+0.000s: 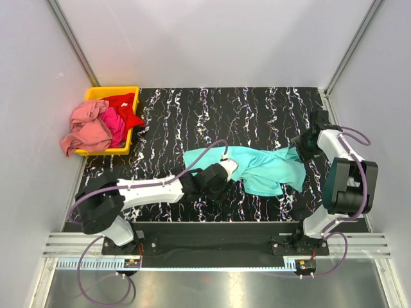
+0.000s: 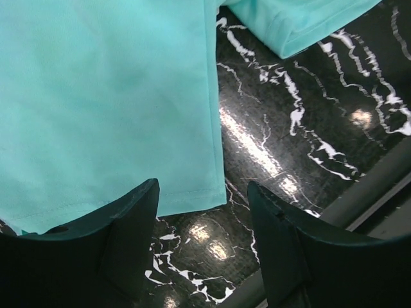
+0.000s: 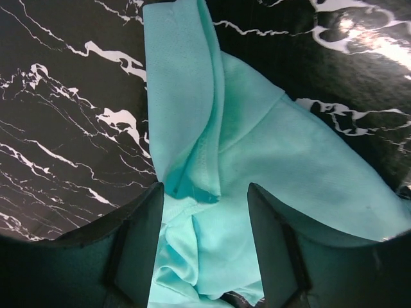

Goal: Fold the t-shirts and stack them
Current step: Flatten the tshirt out

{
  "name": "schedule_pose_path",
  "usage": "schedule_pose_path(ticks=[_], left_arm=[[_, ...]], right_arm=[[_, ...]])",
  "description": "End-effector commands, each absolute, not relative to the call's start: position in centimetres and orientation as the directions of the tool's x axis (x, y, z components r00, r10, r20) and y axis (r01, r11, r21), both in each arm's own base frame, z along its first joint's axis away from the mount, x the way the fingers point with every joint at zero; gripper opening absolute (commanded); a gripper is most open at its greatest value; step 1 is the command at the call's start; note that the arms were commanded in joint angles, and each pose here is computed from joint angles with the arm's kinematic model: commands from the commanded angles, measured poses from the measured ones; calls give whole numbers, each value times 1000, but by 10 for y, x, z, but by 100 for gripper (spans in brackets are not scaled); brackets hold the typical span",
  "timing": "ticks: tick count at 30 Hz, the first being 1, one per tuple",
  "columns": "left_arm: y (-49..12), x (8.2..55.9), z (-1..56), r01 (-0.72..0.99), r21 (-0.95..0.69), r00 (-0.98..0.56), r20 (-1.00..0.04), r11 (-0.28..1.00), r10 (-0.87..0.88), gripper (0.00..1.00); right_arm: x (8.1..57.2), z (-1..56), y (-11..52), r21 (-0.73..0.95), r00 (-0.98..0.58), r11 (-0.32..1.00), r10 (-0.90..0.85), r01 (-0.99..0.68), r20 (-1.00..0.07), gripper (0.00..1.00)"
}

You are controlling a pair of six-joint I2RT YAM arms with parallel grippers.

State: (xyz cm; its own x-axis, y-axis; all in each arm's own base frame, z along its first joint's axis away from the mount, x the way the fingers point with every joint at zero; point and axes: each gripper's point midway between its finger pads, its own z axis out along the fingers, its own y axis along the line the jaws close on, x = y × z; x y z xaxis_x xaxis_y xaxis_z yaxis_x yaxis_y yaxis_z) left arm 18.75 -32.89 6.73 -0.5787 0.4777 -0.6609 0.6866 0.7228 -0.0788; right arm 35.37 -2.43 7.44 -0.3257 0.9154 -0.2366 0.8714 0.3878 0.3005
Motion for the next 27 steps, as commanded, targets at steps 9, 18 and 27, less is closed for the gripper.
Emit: schedule_pose_path(ticks=[9,18,27], left_arm=[[-336,189,44,709,26,-523,-652,705,549,65],[-333,193,32,675,72,-548,-617,734,565,66],[-330,192,26,666,77,-568,-593,742,571,67]], right_arm=[[388,58,-71,351,-213,301,939,887,-268,63],[416,50,-100,327,-305,423,884,845,-355,60],[415,27,-104,305,-330,445,872,842,-361,57]])
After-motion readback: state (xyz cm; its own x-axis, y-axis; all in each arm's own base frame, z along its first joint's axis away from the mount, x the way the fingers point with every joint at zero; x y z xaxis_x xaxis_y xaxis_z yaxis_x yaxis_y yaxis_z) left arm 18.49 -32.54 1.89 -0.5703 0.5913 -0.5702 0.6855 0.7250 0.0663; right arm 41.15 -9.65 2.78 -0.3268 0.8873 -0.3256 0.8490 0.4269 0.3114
